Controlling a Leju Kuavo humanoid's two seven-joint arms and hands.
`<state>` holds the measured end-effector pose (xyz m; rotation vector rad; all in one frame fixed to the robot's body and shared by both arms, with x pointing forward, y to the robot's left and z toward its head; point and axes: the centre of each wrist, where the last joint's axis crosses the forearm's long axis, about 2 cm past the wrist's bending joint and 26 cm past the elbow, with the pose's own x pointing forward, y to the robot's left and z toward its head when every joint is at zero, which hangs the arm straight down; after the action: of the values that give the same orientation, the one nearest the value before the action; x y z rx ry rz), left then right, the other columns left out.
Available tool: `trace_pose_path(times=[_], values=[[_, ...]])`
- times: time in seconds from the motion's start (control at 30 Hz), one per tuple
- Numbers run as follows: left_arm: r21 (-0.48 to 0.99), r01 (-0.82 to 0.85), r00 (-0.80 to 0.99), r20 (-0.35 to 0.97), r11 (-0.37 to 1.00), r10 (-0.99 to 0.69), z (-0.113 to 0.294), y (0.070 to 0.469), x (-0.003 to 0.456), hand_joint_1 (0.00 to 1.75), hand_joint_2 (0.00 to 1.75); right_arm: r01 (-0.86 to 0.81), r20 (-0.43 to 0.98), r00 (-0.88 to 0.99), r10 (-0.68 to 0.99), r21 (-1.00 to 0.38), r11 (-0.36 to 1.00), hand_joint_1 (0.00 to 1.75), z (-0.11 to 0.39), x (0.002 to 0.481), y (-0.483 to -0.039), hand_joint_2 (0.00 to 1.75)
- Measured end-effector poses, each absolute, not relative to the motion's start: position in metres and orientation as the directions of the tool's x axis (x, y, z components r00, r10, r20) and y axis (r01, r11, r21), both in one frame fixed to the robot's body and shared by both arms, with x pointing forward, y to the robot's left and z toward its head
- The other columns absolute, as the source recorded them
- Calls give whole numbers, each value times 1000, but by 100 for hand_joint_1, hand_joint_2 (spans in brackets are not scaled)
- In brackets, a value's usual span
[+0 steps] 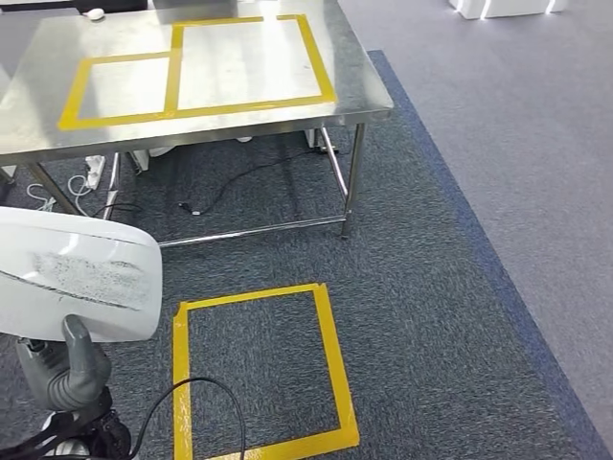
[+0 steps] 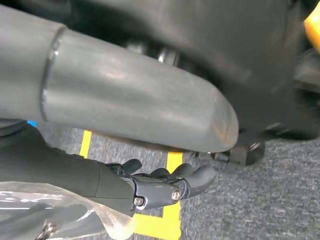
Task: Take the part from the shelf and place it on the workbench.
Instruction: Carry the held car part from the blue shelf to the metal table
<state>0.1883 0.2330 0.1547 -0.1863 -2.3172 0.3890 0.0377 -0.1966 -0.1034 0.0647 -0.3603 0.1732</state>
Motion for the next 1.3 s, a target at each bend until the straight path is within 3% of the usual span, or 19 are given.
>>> trace_pose_path(times=[1.3], values=[[-263, -36, -690, 704, 964, 167, 149, 239, 189, 175, 175, -165, 382, 913, 143, 25, 986, 0, -103, 38, -196, 0]])
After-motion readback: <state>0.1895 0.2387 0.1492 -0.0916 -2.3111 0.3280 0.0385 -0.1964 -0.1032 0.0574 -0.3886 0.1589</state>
